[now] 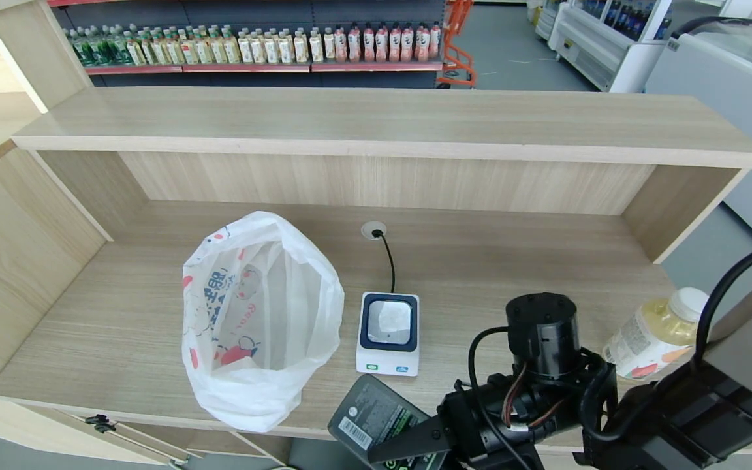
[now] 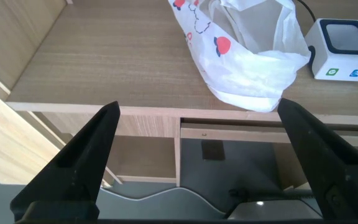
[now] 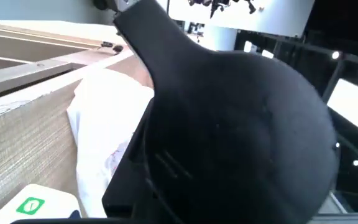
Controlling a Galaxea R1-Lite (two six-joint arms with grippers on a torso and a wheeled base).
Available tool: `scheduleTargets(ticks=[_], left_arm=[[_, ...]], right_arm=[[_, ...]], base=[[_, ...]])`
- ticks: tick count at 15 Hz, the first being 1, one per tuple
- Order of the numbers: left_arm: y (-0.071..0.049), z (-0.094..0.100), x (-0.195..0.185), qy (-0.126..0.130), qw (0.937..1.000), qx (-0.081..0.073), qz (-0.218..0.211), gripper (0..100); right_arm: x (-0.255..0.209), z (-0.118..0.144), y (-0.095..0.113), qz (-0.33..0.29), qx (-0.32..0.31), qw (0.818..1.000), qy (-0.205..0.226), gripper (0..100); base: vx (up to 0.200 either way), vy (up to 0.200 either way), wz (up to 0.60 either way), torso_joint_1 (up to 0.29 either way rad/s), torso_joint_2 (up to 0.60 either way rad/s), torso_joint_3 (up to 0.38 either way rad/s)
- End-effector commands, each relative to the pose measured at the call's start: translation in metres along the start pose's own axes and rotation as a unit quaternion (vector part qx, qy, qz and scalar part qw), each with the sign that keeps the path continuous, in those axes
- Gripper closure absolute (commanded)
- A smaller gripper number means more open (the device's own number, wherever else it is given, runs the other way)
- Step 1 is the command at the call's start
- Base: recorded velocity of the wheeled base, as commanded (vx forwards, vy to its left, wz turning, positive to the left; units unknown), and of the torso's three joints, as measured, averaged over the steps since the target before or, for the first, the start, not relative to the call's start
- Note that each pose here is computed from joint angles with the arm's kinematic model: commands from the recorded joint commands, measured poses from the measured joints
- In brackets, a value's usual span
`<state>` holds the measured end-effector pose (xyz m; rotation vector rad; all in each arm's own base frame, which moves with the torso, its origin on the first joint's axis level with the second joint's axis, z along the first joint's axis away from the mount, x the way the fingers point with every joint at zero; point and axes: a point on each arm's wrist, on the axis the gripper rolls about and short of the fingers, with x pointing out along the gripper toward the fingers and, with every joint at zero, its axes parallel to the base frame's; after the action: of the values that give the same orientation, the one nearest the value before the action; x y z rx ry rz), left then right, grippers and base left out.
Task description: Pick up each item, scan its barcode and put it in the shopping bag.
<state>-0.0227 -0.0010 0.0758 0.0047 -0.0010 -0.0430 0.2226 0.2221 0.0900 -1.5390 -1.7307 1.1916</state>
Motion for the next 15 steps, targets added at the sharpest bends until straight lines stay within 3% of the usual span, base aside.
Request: scheduleTargets(ticks=[1, 5, 15], left_arm=[[0.0, 0.0, 0.0, 0.0, 1.0, 0.0, 0.0, 0], [0.0, 0.0, 0.0, 0.0, 1.0, 0.0, 0.0, 0], [0.0, 0.0, 0.0, 0.0, 1.0, 0.0, 0.0, 0]], right_arm=[[-0.001, 0.002, -0.003, -0.006, -0.008, 1.0, -0.005, 100], [-0.007, 0.01, -0.01, -0.042, -0.04, 0.998, -0.04, 100], [-0.013, -0.008, 0.006, -0.04, -0.064, 0.997, -0.022, 100]], base=[[0.0, 0.0, 0.0, 0.0, 0.0, 0.0], [0.0, 0.0, 0.0, 0.0, 0.0, 0.0], [0.0, 0.0, 0.0, 0.0, 0.0, 0.0]])
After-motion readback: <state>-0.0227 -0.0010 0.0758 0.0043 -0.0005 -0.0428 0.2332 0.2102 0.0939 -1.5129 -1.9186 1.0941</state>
